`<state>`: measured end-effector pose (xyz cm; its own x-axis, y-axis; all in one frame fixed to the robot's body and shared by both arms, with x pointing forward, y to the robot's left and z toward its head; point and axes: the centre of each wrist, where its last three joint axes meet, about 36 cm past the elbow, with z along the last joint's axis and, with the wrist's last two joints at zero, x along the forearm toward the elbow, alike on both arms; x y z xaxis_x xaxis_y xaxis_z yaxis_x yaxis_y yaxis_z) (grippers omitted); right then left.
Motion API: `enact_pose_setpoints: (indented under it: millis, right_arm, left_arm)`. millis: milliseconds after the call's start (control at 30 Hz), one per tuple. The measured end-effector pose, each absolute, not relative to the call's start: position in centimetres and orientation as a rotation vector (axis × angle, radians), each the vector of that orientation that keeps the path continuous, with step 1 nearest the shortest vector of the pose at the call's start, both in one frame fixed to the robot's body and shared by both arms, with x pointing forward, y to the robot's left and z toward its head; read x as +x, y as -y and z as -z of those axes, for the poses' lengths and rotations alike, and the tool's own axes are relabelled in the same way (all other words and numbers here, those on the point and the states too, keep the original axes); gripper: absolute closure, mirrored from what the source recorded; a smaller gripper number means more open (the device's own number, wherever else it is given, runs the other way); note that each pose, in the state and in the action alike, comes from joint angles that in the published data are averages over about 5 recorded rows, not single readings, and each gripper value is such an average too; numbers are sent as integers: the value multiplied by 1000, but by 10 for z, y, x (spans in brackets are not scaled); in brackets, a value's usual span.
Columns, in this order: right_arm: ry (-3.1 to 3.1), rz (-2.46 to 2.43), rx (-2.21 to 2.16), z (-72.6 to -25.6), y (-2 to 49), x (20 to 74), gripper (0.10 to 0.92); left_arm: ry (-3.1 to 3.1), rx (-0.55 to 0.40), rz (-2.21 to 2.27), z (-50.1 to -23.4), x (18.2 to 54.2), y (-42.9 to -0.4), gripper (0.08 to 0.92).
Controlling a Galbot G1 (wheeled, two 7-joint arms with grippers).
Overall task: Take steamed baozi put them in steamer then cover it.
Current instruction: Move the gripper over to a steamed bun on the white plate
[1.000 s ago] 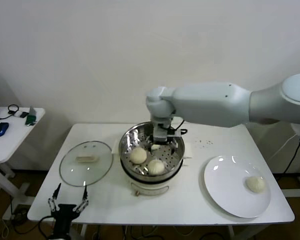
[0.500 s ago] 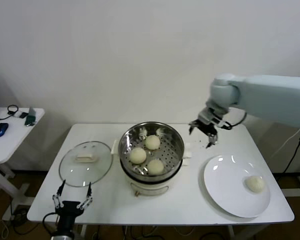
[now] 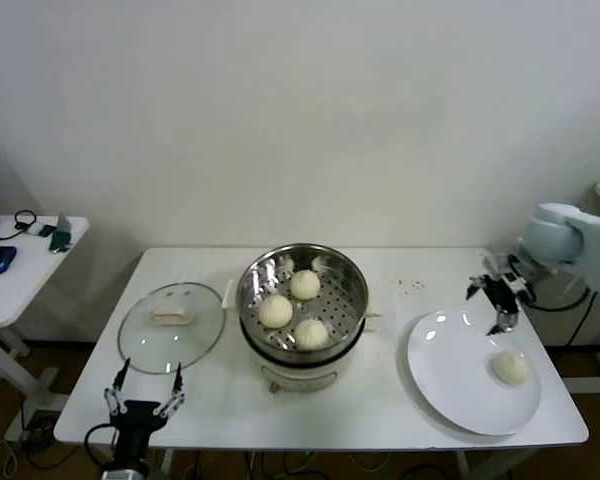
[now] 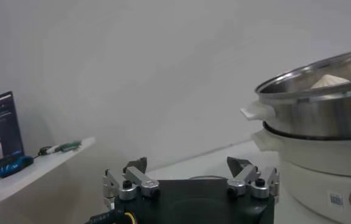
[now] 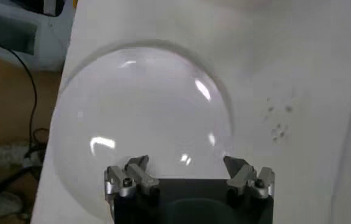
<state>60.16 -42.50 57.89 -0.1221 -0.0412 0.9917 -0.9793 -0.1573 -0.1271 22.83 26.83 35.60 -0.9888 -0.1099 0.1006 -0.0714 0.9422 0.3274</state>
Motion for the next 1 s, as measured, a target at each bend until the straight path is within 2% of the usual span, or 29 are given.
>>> enact_pose_setpoints:
  millis: [433,1000]
  right_arm:
    - [1241,-1284,1177,-499,489,569,200]
    - [1239,-1250,1130,-461,499,570,200]
  left_arm:
    - [2968,146,508,-354,231,-263,177]
    - [2954,147,523,-352,228,-263,177]
